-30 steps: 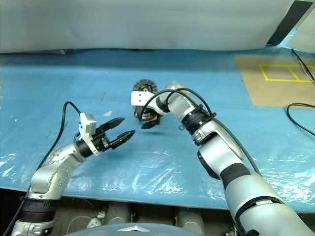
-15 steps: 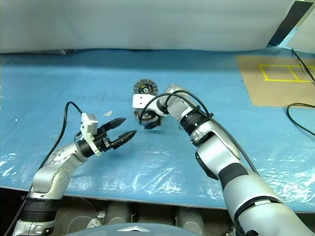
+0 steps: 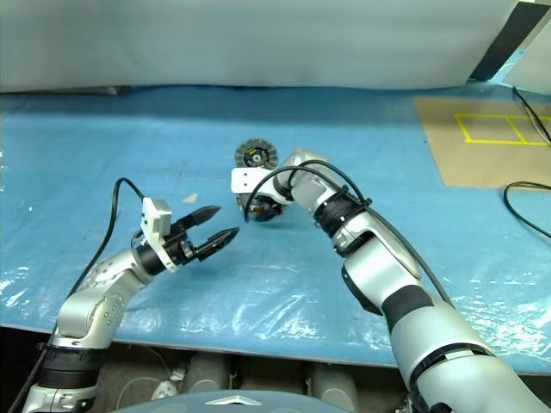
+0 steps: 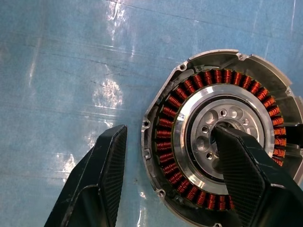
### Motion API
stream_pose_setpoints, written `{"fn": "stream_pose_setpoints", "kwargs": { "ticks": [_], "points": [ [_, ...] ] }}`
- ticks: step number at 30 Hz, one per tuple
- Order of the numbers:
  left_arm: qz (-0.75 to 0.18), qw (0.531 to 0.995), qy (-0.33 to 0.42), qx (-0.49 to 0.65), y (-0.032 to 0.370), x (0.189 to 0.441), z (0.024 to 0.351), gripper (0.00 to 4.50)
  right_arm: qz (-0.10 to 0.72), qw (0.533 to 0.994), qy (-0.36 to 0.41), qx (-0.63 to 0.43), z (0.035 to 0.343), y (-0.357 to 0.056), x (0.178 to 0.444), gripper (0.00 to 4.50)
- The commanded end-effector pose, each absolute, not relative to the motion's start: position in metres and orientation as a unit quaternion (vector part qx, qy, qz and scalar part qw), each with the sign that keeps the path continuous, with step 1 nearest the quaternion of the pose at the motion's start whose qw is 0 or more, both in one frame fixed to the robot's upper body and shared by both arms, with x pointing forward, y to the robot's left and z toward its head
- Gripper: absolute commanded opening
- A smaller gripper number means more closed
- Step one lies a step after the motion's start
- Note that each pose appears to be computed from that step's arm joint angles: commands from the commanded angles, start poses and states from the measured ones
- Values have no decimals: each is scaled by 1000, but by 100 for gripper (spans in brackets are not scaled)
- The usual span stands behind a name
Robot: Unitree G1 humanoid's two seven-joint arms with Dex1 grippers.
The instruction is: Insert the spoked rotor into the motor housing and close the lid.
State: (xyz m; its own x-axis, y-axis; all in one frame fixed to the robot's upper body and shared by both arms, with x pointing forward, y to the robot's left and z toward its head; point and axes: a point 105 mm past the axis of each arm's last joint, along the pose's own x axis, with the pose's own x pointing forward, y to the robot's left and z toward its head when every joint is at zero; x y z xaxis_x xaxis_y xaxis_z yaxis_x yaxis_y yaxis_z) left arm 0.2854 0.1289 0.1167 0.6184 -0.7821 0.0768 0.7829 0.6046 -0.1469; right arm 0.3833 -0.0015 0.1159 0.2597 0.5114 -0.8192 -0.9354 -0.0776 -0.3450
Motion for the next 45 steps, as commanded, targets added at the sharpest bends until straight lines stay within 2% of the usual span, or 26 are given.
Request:
{"fn": "stream_pose_setpoints", "kwargs": {
  "ticks": [1, 5, 8, 10, 11, 18, 23, 27, 39, 45],
  "points": [
    [-442, 894, -22, -77, 126, 284, 125, 450, 564, 634, 233, -475, 119, -4, 378, 298],
    [-441, 894, -21, -79, 126, 285, 125, 450, 566, 626, 236, -482, 117, -8, 374, 298],
    [-443, 893, -20, -79, 124, 285, 125, 450, 564, 628, 237, -480, 111, -9, 376, 245],
    [-444, 892, -21, -79, 123, 285, 127, 450, 549, 638, 237, -484, 112, -9, 382, 185],
    [-444, 892, -21, -79, 124, 284, 127, 450, 549, 639, 237, -485, 112, -9, 383, 182],
    [-442, 893, -19, -78, 125, 284, 126, 450, 552, 631, 248, -485, 110, -13, 376, 182],
    [-447, 891, -18, -81, 123, 282, 126, 450, 571, 621, 257, -472, 113, -12, 352, 182],
    [-451, 889, -15, -79, 121, 283, 125, 450, 565, 626, 269, -466, 117, -15, 344, 182],
    [-478, 873, 3, -92, 110, 277, 119, 450, 573, 617, 346, -414, 112, -19, 300, 182],
    [-484, 870, 6, -91, 108, 277, 120, 450, 565, 630, 379, -374, 105, -11, 291, 182]
  ]
}}
